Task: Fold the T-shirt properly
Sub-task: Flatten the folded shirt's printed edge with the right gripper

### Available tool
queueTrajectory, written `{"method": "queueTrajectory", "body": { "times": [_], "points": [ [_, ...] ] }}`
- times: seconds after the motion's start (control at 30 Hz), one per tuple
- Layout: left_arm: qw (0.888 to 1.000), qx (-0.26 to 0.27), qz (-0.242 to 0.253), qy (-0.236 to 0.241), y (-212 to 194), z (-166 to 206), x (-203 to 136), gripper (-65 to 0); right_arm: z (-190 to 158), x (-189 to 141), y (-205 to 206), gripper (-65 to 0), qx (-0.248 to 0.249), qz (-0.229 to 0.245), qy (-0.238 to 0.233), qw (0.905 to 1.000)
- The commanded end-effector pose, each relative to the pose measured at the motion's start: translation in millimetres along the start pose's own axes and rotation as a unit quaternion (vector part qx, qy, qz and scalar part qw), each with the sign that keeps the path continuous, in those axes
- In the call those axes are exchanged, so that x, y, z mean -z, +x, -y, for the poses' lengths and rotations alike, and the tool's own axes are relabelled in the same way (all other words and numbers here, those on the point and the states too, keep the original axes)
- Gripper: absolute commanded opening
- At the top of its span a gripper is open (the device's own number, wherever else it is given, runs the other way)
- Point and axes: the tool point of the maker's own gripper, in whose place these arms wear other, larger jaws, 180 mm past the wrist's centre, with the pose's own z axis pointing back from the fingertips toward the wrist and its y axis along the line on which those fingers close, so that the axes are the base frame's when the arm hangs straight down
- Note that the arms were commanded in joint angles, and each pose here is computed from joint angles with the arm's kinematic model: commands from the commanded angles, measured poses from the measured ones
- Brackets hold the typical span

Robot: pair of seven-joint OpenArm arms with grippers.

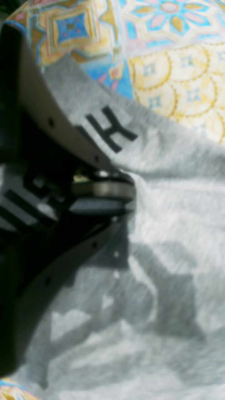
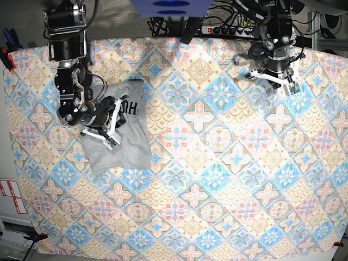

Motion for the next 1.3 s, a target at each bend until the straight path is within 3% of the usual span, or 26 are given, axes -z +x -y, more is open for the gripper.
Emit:
{"method": "queueTrajectory", "body": {
  "times": [0.0, 0.27, 0.5, 0.7, 0.87, 1.0, 1.27],
  "points": [
    [1.000, 0.004, 0.016, 0.002, 8, -2, -2, -65.0, 5, -8, 25, -58.0, -0.013, 0.037, -0.004, 0.9992],
    [1.000, 0.004, 0.017, 0.002, 8, -2, -2, -65.0, -11, -1, 40, -58.0, -0.006, 0.056, 0.012, 0.9983],
    [1.000, 0.004, 0.017, 0.002, 8, -2, -2, -65.0, -39, 32, 23, -58.0, 0.033, 0.021, 0.061, 0.9974],
    [1.000, 0.004, 0.017, 0.002, 9, -1, -2, -65.0, -62, 41, 23, -58.0, 0.006, 0.018, 0.087, 0.9961],
    [1.000, 0.004, 0.017, 0.002, 9, -1, -2, -65.0, -53, 10, 77, -58.0, -0.047, 0.091, 0.052, 0.9934],
    [1.000, 0.004, 0.015, 0.002, 7, -2, -3, -65.0, -38, -23, 73, -58.0, -0.061, 0.107, 0.010, 0.9924],
    [1.000, 0.015, 0.003, 0.005, -4, -10, -13, -65.0, -7, -71, 6, -58.0, -0.013, 0.075, -0.066, 0.9949]
  ]
}}
